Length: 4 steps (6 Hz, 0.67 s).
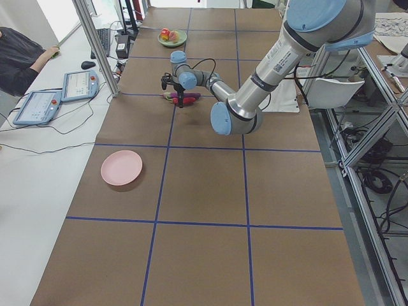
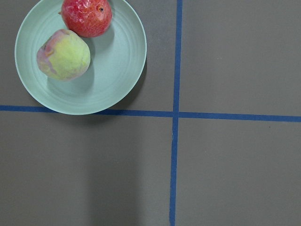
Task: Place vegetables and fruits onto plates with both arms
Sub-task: 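Lower the left gripper onto the red chili pepper and grasp it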
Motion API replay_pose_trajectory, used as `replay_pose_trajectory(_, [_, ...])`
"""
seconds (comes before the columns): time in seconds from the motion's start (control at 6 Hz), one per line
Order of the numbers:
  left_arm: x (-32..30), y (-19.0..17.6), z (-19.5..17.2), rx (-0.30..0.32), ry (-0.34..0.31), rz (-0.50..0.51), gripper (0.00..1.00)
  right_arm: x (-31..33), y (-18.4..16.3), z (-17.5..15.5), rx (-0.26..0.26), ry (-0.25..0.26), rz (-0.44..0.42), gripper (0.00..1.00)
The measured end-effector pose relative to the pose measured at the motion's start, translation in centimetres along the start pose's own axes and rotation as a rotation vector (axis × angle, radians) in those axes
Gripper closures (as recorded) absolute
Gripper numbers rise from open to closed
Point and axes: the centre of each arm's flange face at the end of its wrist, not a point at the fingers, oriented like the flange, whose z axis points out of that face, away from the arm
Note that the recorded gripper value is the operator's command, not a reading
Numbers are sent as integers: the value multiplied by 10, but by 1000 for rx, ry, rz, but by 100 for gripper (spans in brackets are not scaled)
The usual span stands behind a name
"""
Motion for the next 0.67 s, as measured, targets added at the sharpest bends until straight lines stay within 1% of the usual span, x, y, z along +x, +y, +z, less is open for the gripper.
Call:
replay_pose_trajectory(0.17, [0, -1, 3, -1, -2, -1, 56, -1, 0, 0, 0, 0, -1, 0])
replay_pose_trajectory(0.33, [-1, -1, 6, -4, -6, 0, 57, -1, -1, 0, 0, 0, -1, 0])
replay_pose_trajectory(0.5, [-1, 1, 8, -8, -9, 3, 99, -1, -1, 0, 1, 0, -1, 0])
replay_pose_trajectory(0.67, [5, 4, 8, -11, -5, 6, 100, -1, -1, 0, 1, 0, 0, 0])
